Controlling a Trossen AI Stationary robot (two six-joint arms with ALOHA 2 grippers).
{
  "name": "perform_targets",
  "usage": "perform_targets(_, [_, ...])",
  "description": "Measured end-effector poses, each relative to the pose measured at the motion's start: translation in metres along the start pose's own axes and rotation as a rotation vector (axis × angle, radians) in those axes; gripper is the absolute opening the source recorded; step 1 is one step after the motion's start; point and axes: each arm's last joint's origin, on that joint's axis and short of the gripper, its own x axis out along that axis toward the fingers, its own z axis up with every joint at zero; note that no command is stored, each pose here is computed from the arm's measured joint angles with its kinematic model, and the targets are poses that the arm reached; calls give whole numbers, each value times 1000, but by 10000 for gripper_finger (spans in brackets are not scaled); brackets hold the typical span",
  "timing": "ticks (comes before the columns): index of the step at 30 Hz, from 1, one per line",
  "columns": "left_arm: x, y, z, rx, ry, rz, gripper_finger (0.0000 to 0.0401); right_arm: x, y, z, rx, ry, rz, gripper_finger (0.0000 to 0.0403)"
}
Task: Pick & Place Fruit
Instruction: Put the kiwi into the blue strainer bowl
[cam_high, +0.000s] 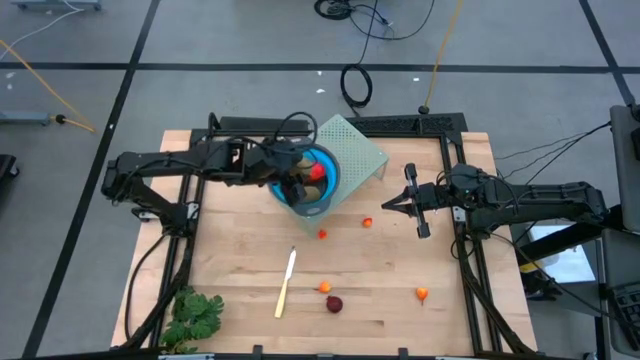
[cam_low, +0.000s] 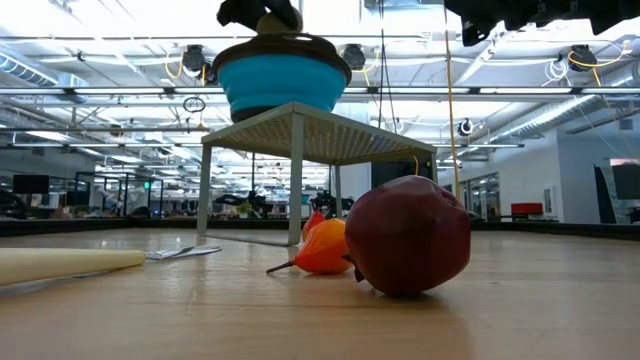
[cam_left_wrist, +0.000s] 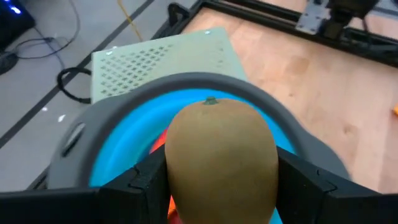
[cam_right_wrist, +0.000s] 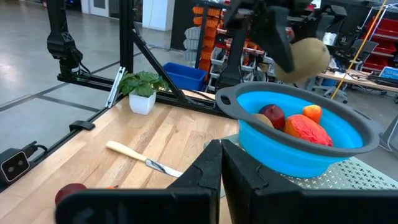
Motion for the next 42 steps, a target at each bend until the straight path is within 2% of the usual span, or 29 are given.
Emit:
perform_targets(10, [12, -9, -10, 19, 65, -14, 216, 0, 0, 0, 0, 1, 0, 4])
perform_targets(13, [17, -8, -16, 40, 124, 4, 216, 0, 0, 0, 0, 0, 0, 4])
perform_targets(42, [22, -9, -20, 48, 168, 20, 216, 0, 0, 0, 0, 1, 0, 4])
